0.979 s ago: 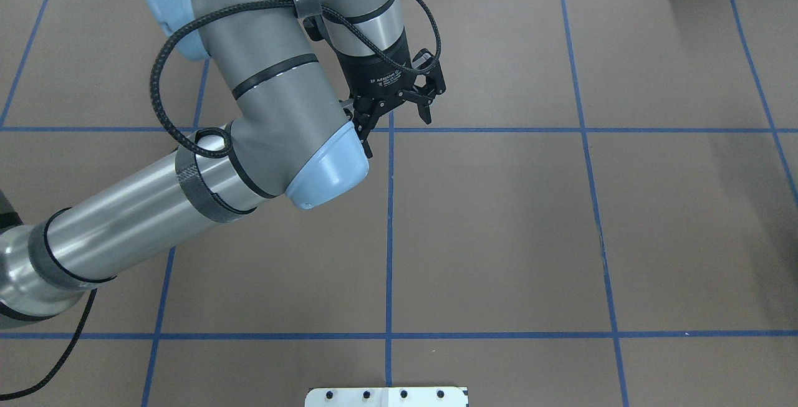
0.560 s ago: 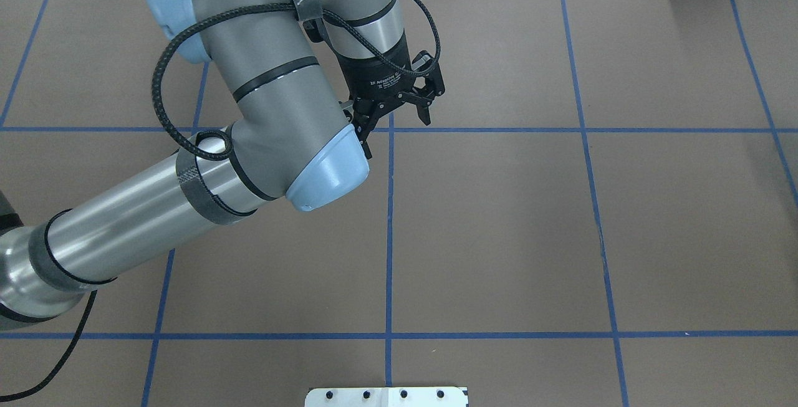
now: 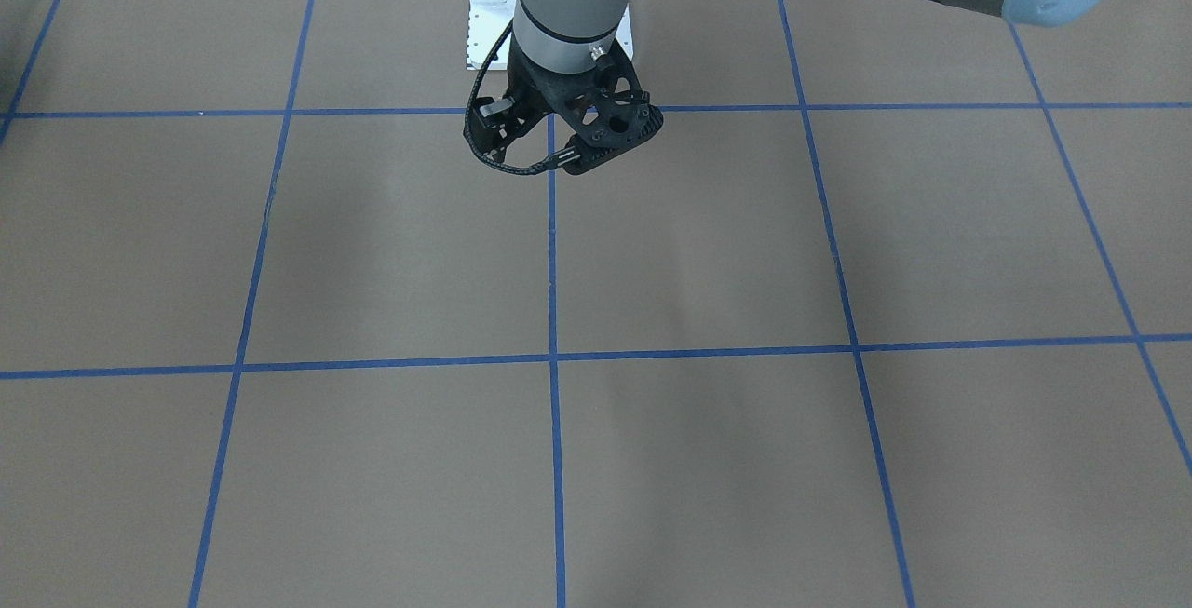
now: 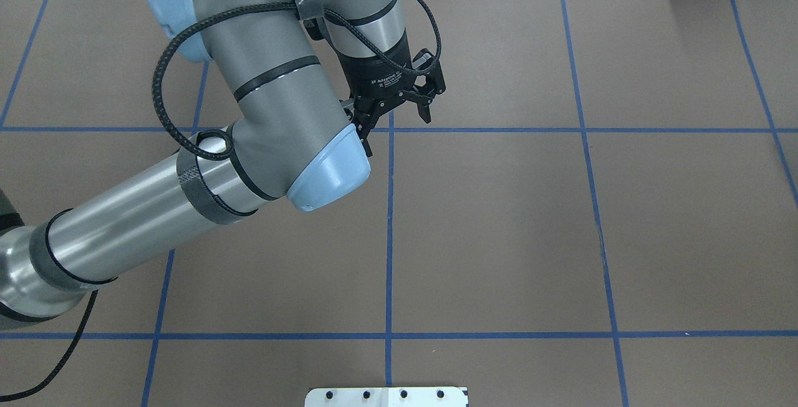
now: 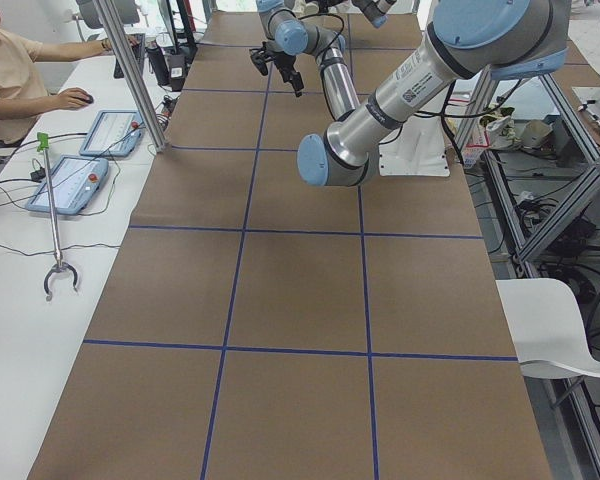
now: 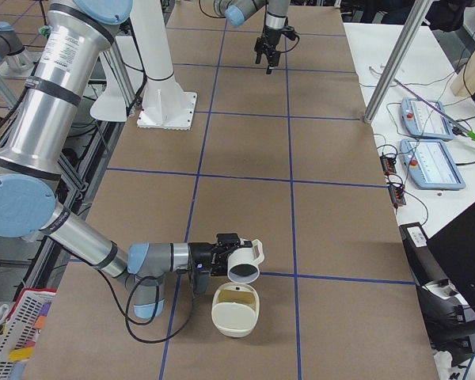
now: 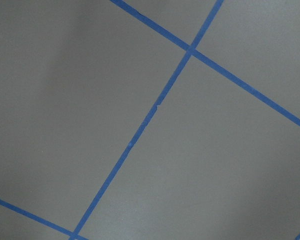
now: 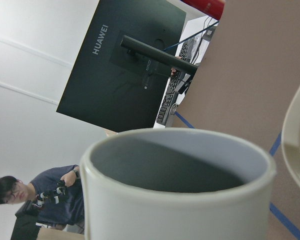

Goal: Left arm hands cup to right arm to dump lemon

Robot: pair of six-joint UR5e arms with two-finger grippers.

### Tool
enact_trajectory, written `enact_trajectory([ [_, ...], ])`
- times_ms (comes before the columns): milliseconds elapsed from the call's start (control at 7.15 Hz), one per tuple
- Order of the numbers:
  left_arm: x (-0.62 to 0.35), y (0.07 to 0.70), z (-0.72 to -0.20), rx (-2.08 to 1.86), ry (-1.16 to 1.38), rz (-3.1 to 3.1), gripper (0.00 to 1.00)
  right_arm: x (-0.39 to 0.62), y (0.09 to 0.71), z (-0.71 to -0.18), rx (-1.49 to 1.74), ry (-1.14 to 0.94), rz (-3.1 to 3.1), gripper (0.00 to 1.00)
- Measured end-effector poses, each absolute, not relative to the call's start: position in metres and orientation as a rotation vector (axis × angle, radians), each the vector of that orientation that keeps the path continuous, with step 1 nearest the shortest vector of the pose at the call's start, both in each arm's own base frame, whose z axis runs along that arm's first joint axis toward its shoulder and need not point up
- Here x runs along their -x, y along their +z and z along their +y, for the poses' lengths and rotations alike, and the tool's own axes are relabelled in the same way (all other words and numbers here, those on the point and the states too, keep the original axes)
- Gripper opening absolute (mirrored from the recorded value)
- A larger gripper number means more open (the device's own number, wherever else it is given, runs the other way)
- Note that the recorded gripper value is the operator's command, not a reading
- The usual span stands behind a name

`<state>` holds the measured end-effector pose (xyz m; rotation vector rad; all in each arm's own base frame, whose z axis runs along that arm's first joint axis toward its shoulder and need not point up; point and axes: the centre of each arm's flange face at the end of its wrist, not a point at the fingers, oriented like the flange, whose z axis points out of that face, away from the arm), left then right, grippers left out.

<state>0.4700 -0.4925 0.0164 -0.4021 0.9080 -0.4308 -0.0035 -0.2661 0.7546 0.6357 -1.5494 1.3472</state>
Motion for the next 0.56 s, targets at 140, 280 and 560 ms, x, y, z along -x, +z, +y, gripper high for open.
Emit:
enact_trajectory([
  [140, -0.47, 0.015, -0.492, 0.4, -0.431, 0.909, 1.0, 0.0, 0.758, -0.265, -0.559, 1.439, -1.609, 0.0],
  [280, -0.47, 0.015, -0.492, 0.399, -0.431, 0.909, 1.0, -0.006, 0.765, -0.262, -0.473, 1.537, -1.673, 0.0],
  [560, -0.469, 0.013, -0.492, 0.391, -0.433, 0.912, 1.0, -0.021, 0.779, -0.249, -0.354, 1.666, -1.783, 0.0],
])
